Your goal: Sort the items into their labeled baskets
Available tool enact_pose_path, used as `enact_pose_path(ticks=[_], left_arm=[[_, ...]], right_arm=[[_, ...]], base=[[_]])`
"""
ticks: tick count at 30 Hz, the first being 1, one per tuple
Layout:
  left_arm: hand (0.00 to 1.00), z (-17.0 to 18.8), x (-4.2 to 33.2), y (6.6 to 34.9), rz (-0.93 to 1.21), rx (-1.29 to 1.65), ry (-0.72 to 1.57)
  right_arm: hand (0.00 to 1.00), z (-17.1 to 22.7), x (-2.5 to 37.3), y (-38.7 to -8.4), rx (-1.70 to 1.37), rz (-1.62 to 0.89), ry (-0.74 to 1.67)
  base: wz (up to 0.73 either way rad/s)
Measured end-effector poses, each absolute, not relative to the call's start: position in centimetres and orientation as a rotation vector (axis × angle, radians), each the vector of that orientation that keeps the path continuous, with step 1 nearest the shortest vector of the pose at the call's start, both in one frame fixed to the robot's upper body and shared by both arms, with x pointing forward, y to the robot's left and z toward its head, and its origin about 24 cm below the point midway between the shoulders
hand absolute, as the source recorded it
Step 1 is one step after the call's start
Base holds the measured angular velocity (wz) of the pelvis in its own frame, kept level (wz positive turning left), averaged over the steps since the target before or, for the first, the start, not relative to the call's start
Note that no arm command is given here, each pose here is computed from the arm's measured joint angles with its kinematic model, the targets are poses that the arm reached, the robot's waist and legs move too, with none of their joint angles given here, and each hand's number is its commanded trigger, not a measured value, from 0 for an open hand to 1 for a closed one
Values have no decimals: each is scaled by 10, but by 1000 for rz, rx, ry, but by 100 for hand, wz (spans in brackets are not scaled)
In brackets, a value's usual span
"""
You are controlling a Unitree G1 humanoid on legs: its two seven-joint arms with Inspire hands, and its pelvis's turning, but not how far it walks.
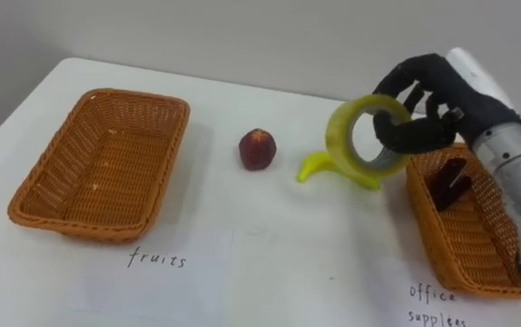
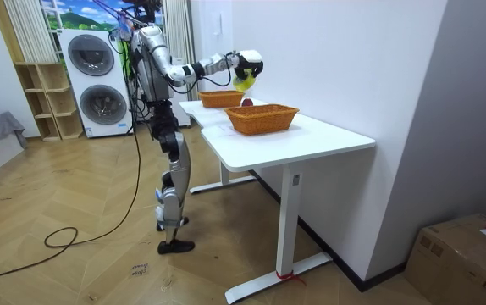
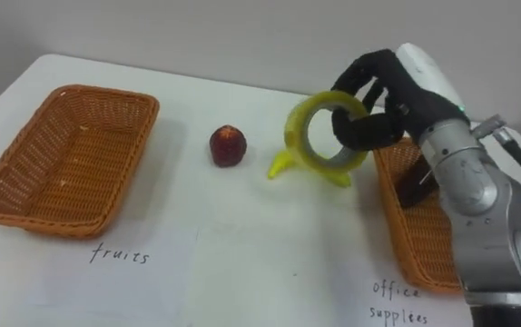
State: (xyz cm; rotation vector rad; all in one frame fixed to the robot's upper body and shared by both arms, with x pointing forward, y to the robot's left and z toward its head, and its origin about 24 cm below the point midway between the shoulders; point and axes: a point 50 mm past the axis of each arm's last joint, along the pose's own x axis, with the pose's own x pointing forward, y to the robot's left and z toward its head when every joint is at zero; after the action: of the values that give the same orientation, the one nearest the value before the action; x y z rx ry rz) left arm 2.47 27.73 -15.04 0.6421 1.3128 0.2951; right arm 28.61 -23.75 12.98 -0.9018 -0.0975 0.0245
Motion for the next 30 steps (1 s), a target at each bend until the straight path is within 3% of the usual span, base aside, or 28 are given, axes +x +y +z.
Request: enact_pose_path(ticks=[30], left_arm=[[0, -145, 31, 280, 316, 622, 1268]], right_arm=[[100, 100, 260, -300, -819, -196, 88]], base=[[-5]])
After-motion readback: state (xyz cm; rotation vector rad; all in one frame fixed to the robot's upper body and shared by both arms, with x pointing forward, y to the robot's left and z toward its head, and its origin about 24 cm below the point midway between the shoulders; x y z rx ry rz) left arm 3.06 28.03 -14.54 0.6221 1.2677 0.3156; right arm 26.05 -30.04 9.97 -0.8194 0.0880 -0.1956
